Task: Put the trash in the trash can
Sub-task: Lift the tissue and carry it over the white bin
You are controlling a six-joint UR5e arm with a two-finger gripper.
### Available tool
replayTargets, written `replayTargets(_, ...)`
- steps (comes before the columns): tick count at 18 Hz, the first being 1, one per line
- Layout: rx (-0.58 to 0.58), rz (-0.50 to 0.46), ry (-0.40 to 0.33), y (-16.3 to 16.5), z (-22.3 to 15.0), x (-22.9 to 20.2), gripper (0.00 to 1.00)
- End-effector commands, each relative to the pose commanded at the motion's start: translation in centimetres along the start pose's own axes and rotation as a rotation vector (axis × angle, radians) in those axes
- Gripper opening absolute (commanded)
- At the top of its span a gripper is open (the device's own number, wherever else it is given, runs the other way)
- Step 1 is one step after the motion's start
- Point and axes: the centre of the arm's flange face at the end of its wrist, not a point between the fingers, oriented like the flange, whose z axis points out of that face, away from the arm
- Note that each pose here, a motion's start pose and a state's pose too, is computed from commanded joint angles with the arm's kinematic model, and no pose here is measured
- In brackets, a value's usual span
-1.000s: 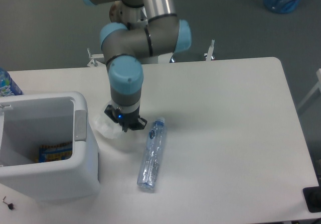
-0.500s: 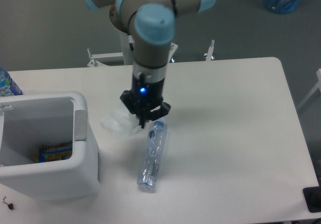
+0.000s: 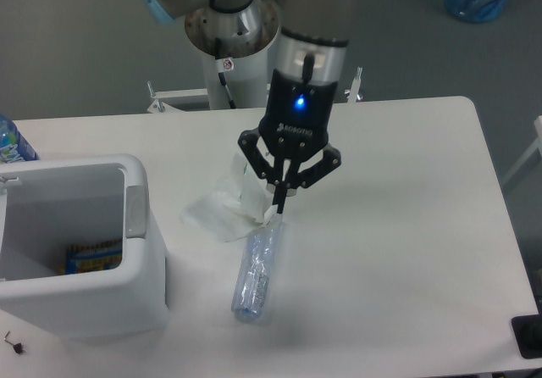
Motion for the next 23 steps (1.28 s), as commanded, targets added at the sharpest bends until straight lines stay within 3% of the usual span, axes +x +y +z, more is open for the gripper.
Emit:
replayTargets(4,0.000,-0.065,0.038,-0.3,0.8,2.3,0.03)
replayTargets(11,-0.025,-0.013,0.136,-0.8,2.7,10.8,0.05)
replayTargets(23,-0.037,0.014,0.193,-0.6,2.7,16.6,0.04)
